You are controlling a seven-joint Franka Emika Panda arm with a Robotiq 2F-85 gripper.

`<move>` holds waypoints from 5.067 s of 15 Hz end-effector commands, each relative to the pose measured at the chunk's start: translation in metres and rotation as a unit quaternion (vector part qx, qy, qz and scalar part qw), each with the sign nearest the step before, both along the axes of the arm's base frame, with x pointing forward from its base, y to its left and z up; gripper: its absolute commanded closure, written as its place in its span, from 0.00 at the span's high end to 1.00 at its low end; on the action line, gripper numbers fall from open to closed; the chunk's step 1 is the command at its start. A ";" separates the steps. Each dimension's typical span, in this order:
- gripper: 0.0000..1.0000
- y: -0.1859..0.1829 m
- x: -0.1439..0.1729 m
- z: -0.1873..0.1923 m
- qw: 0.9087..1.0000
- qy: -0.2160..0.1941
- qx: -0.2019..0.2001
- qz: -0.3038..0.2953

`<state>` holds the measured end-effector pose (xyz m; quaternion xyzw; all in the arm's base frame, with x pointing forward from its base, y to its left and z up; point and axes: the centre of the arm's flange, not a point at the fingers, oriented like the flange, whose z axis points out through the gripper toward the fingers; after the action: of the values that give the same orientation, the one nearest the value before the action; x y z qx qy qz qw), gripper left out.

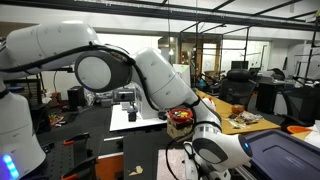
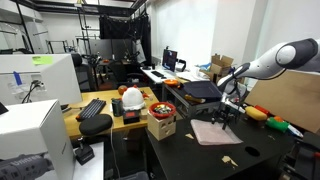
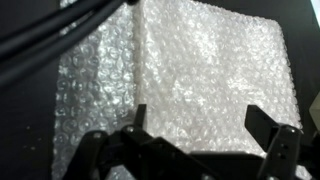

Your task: Unfold the bubble wrap

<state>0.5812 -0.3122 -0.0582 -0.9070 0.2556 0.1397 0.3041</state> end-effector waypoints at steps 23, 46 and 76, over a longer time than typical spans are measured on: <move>1.00 0.029 -0.026 0.012 0.995 -0.045 -0.027 0.090; 1.00 0.048 -0.015 0.027 0.990 -0.079 0.004 0.115; 0.29 0.059 -0.023 0.035 0.984 -0.110 0.045 0.131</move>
<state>0.5699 -0.2566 -0.0437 -0.9339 0.1004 0.0930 0.3303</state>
